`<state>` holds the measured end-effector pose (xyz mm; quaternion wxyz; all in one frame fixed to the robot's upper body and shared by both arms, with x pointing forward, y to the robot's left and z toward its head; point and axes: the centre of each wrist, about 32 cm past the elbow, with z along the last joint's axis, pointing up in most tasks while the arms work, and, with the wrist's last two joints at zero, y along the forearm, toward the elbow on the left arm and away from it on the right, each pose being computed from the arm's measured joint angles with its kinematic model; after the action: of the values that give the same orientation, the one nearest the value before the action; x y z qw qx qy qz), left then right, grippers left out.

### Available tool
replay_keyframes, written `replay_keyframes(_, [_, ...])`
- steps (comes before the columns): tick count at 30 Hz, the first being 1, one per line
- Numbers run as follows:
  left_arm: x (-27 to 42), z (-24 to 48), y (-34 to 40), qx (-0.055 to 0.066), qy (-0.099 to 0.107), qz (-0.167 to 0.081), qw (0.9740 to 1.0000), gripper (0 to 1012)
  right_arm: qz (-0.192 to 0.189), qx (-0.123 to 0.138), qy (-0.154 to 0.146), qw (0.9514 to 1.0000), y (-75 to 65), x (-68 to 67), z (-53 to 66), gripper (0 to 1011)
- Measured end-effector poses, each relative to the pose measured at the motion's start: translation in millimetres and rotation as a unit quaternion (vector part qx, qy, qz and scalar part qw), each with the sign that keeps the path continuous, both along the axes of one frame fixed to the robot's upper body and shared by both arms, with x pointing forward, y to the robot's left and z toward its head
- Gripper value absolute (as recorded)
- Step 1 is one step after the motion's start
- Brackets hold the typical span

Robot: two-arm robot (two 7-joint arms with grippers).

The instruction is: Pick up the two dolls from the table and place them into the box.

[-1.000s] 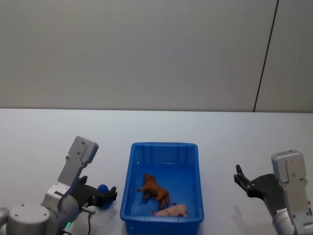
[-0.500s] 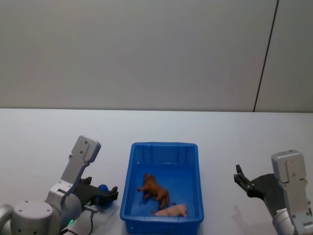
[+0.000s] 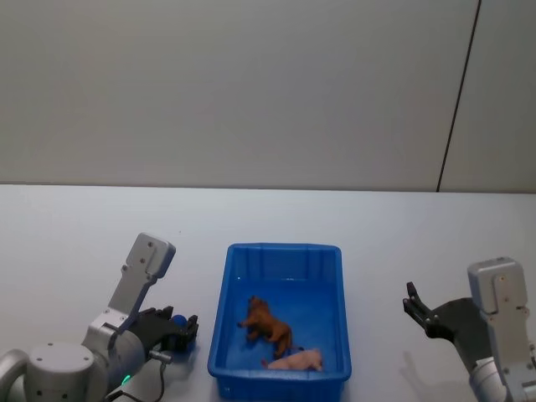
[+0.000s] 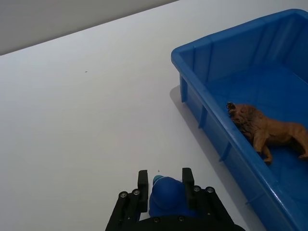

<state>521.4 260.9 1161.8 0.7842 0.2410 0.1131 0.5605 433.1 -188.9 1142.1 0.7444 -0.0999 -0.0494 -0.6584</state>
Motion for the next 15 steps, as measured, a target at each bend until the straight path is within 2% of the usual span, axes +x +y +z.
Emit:
replay_keyframes(3, [0.2, -1.9, 0.2, -0.003, 0.002, 0.000, 1.0000, 367, 0.000, 0.000, 0.000, 1.0000, 0.0, 0.0, 0.0, 1001])
replay_keyframes(4, [0.2, -2.2, 0.2, -0.004, 0.002, 0.000, 1.0000, 367, 0.000, 0.000, 0.000, 1.0000, 0.0, 0.0, 0.0, 1000])
replay_keyframes(5, [0.3, -2.5, 0.2, -0.004, 0.003, 0.000, 1.0000, 314, 0.000, 0.000, 0.000, 1.0000, 0.0, 0.0, 0.0, 1001])
replay_keyframes(15, [-2.4, -6.8, -0.6, -0.005, 0.008, 0.000, 1.0000, 235, 0.000, 0.000, 0.000, 1.0000, 0.0, 0.0, 0.0, 1001])
